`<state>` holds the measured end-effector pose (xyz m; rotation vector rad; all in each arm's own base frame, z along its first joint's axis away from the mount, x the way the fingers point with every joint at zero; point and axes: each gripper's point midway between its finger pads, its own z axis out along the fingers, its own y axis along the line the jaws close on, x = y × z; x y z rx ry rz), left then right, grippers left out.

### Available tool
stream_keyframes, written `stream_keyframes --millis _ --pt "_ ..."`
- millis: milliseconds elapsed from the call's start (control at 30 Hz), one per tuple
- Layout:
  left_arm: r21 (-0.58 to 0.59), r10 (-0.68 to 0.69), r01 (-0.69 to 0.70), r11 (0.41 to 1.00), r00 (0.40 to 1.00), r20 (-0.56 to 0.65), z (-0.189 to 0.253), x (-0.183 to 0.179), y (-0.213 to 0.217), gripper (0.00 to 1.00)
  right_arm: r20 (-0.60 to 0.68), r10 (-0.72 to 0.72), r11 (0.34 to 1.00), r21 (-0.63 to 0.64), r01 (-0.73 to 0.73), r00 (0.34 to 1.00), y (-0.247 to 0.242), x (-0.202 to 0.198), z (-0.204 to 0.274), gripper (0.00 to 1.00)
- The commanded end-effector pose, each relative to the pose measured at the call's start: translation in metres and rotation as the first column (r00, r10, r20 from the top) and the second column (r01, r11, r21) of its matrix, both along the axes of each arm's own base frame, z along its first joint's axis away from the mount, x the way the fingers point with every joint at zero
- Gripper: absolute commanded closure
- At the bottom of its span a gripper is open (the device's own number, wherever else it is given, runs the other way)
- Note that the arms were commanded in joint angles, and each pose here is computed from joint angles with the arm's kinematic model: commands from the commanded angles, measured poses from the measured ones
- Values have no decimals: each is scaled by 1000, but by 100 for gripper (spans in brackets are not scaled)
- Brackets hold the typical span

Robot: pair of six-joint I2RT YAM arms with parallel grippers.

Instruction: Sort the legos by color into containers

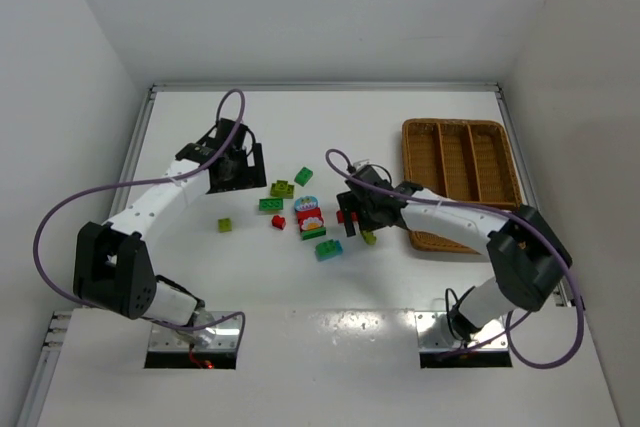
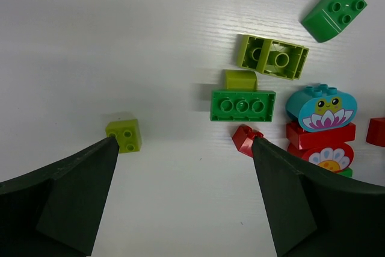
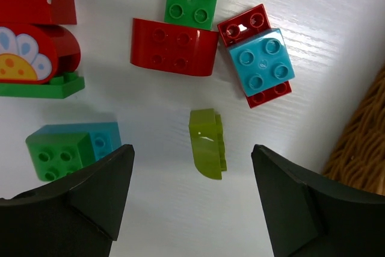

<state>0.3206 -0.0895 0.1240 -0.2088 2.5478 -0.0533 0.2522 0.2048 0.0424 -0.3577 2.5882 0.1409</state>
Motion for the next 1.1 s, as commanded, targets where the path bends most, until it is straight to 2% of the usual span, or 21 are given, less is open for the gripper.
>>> stream_keyframes --millis 0,33,100,267,400,533,600,700,733,767,833,933,1000,1067 --pt "-25 -11 13 1000 998 64 19 7 -4 0 17 18 999 32 -19 1000 10 8 -7 21" --pt "-25 -11 13 1000 998 64 19 7 -4 0 9 18 1000 24 -19 1000 9 7 -11 28" --pt "-16 -5 7 1000 998 66 19 7 -3 0 -19 18 1000 0 -18 1000 3 0 -22 33" --pt "-6 -1 1 1000 998 60 16 8 -1 0 -48 13 1000 -8 -13 999 -3 -9 -37 37" --pt "4 4 -4 1000 999 54 13 6 1 0 -52 8 1000 -22 -9 999 -4 -8 -43 46" --pt "4 4 -4 1000 999 54 13 6 1 0 -42 1 1000 -8 -1 999 -2 -6 -43 64" --pt "4 4 -4 1000 999 54 13 6 1 0 4 -10 1000 7 10 1000 2 4 -30 74" --pt "4 4 -4 1000 999 54 13 6 1 0 45 -21 1000 17 21 999 2 10 -8 75" --pt "-3 13 -13 1000 998 54 13 6 1 0 80 -24 999 51 20 996 7 16 13 75" --pt "-6 13 -13 1000 998 64 17 8 0 0 95 -62 998 27 60 994 -4 19 21 75" --pt "-1 31 -31 1000 997 77 20 9 3 0 147 -117 991 75 107 982 -13 29 51 75" --pt "-8 31 -31 999 995 96 25 11 2 0 180 -324 933 221 283 929 -54 73 87 75" --pt "-11 32 -31 999 994 106 29 13 2 0 183 -392 902 269 338 902 -69 95 99 75" --pt "-31 15 -12 999 996 88 25 12 -4 0 161 -452 879 247 407 877 -88 119 93 75"
